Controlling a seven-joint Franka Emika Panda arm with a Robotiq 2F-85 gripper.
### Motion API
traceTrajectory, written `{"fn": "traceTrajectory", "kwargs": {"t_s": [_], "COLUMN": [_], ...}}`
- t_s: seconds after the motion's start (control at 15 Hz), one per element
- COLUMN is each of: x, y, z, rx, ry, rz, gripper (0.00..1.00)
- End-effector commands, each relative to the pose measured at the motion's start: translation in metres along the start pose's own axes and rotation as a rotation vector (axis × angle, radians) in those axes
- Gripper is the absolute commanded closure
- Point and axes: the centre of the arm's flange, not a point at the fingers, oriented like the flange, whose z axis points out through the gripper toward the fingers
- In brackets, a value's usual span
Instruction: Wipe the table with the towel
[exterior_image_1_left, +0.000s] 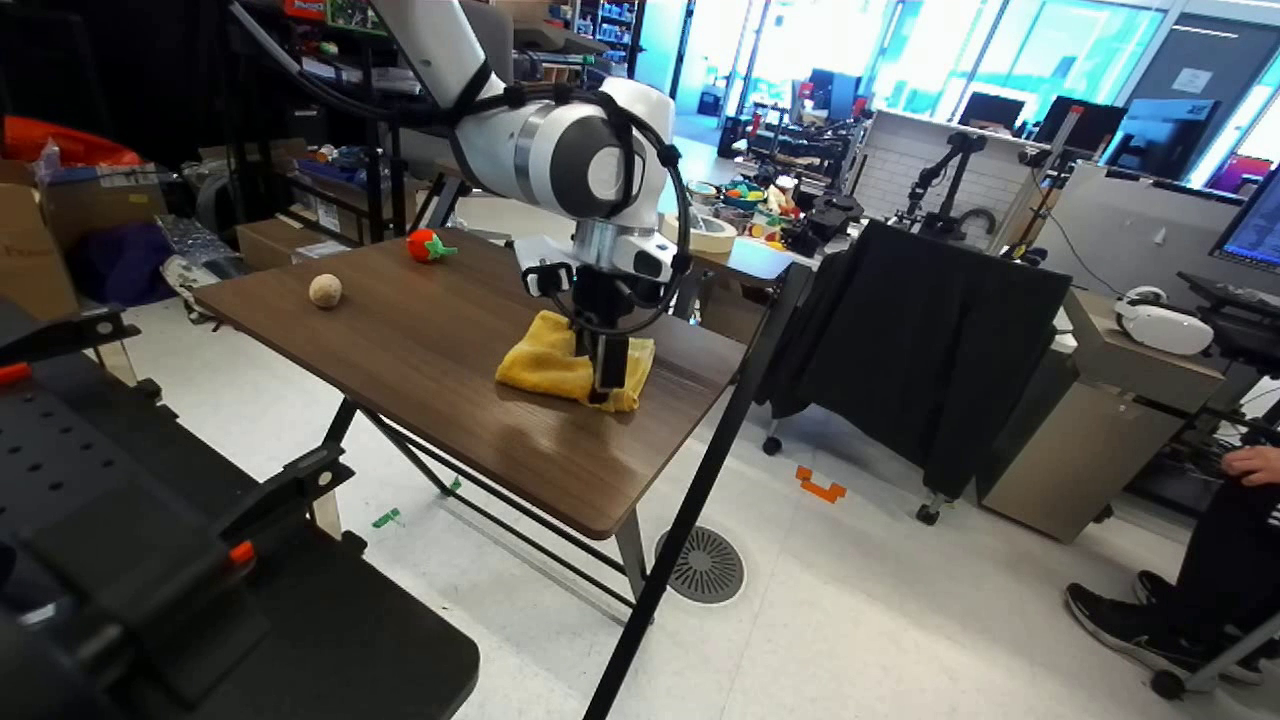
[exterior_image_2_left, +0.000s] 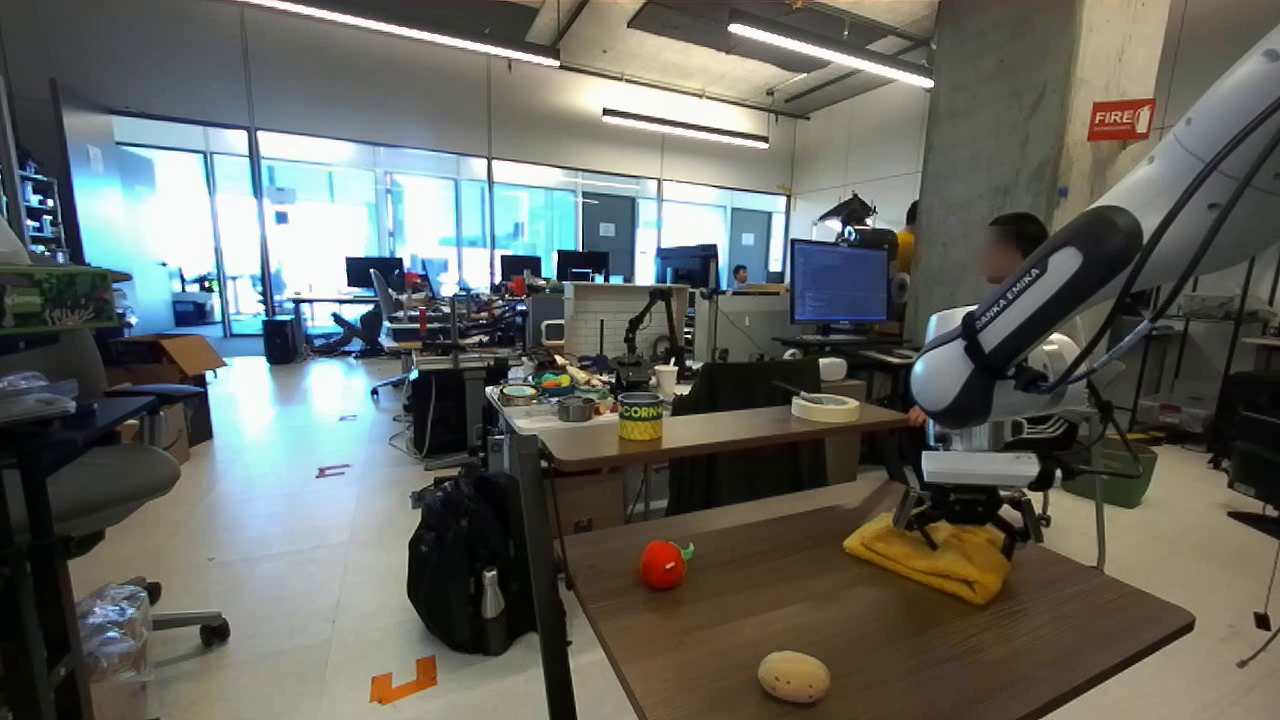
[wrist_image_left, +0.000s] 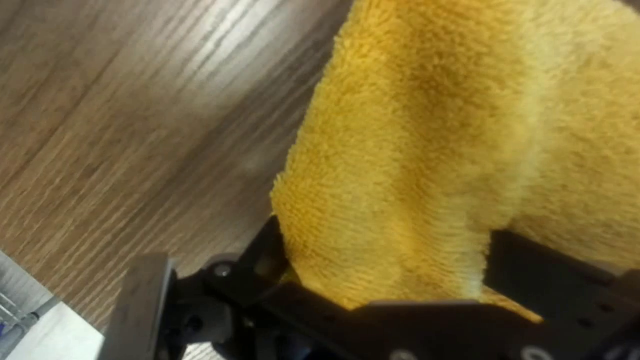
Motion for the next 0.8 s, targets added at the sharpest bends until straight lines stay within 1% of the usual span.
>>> {"fn": "traceTrajectory", "kwargs": {"t_s": [0.0, 0.13, 0.27, 0.47, 0.53, 0.73], "x": [0.033, 0.025, 0.008, -0.029, -0.043, -0.073], "y": [-0.041, -0.068, -0.099, -0.143, -0.155, -0.179], "z": [0.003, -0.006, -0.013, -0.010, -0.006, 0.001], "rx": [0.000, 0.013, 0.023, 0.015, 0.010, -0.020], "ry": [0.030, 0.036, 0.027, 0.005, -0.019, -0.058], "rz": [0.136, 0.149, 0.125, 0.060, 0.033, -0.039], "gripper": [0.00, 0.00, 0.00, 0.00, 0.00, 0.00]}}
